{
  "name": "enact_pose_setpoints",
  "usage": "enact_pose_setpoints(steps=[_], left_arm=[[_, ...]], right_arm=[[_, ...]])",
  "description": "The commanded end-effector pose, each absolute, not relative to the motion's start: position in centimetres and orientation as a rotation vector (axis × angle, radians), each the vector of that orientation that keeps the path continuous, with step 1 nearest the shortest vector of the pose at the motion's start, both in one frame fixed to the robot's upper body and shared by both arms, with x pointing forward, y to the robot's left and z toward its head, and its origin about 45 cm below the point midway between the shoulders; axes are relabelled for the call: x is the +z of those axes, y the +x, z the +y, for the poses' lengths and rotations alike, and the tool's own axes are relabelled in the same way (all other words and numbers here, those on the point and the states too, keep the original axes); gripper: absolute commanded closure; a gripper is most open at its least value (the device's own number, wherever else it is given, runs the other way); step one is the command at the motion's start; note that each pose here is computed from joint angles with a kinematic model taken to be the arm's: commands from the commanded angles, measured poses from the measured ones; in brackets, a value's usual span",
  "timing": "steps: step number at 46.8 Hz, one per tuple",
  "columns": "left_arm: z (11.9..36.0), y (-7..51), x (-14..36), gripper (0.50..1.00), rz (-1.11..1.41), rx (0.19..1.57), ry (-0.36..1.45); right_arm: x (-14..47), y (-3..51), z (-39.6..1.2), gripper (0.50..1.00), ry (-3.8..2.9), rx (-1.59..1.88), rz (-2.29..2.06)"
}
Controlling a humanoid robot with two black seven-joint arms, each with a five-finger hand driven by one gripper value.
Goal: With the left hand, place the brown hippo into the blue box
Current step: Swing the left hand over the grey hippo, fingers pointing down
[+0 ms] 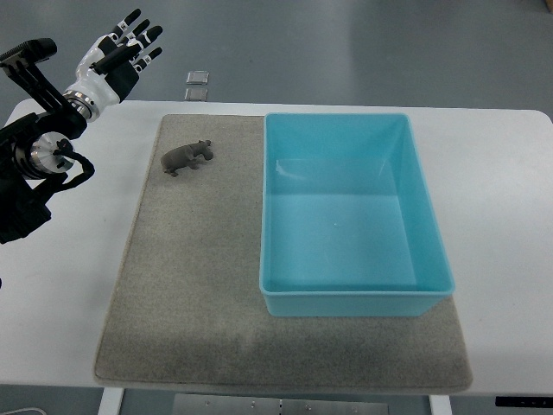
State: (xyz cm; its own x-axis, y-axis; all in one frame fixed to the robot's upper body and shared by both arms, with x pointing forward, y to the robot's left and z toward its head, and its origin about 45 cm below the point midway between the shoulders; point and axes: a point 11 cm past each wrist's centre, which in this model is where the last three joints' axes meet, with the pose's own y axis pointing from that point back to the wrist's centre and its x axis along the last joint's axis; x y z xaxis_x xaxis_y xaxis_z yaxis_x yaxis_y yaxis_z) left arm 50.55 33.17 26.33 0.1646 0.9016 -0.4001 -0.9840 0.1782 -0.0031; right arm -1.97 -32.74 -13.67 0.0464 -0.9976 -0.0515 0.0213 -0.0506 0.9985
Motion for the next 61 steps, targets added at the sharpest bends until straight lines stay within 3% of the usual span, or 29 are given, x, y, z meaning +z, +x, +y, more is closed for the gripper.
enact_pose_setpoints(steps=[1,7,20,61], left_arm=[[33.0,50.5,26.2,0.504,0.310,1.370,-0.244],[32.7,50.5,26.0,0.504,0.285,1.354,-0.197],[30.3,50.7,25.9,0.504,0.072,1.219,0.121],[30.9,50.4,26.7,0.501,-0.422,0.885,0.761]], right_arm=[[-13.7,-2.0,-32.7,0.564,1.253,-1.221,-1.135],[-13.7,-2.0,-32.7,0.564,1.253,-1.221,-1.135],[-13.7,-2.0,-32.7,0.564,1.253,-1.221,-1.135],[-13.7,-2.0,-32.7,0.564,1.253,-1.221,-1.135]])
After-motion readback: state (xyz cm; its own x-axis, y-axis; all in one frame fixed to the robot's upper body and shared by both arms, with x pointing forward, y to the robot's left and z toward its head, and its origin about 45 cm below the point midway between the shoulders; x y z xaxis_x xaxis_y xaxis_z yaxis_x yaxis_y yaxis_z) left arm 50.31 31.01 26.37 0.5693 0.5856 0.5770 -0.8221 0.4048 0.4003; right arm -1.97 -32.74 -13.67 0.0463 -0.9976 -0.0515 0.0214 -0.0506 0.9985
